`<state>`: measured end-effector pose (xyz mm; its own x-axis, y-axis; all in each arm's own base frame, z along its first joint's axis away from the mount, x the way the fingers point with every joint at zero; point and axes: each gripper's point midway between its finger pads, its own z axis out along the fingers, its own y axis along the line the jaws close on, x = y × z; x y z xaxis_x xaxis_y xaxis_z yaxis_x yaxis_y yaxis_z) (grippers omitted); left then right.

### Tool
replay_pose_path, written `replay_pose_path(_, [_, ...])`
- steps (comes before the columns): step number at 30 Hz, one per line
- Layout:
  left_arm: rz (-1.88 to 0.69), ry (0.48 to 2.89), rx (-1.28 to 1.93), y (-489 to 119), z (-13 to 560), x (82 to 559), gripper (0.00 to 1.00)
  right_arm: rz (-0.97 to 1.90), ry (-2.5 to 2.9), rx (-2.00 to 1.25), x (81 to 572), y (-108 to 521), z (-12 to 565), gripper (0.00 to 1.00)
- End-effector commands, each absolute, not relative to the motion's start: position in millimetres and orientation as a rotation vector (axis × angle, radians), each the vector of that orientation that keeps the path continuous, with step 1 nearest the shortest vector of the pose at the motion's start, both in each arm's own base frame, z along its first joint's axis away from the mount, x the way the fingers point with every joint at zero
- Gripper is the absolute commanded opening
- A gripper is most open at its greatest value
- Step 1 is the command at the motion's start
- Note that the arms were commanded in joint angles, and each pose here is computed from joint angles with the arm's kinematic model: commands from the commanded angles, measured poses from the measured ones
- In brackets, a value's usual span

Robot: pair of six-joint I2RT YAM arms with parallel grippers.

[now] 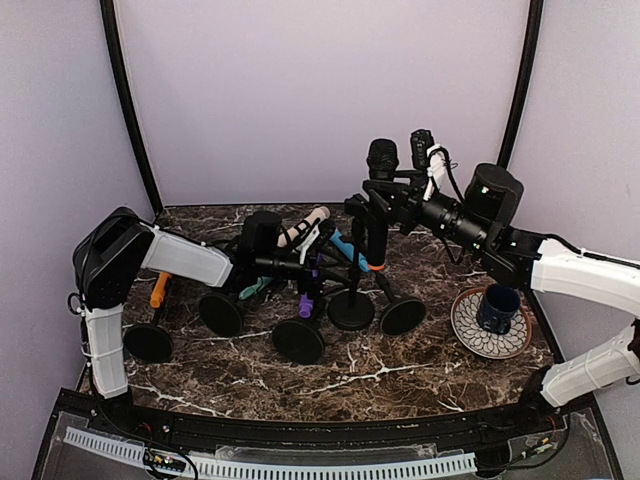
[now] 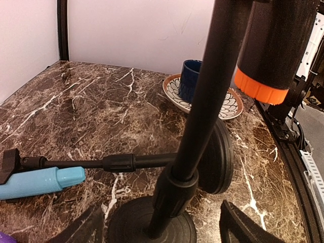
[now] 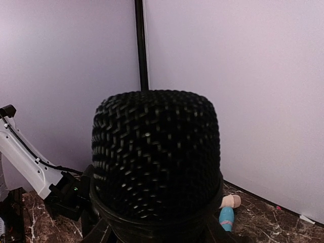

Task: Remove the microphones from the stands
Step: Unscrew the knob on the microphone stand.

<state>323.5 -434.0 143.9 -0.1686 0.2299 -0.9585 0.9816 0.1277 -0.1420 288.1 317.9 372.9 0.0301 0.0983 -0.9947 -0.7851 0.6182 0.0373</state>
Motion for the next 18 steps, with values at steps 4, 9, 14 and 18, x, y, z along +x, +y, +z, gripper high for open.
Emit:
replay_pose_path(4, [-1.074, 1.515, 1.251, -438, 153, 327, 0.82, 0.744, 1.340, -0.665, 283, 317, 378, 0.29])
replay_pose_path(9, [-1.075, 1.502, 1.268, -444, 154, 327, 0.83, 0.741, 1.339, -0.667, 282, 317, 375, 0.27])
replay_pose_path(14, [-1.108, 1.472, 1.285, -452, 161, 323, 0.81, 0.745, 1.344, -0.669, 283, 318, 373, 0.26])
replay_pose_path(18, [-1.119, 1.475, 1.291, -456, 159, 323, 0.63, 0.748, 1.341, -0.670, 282, 318, 373, 0.26])
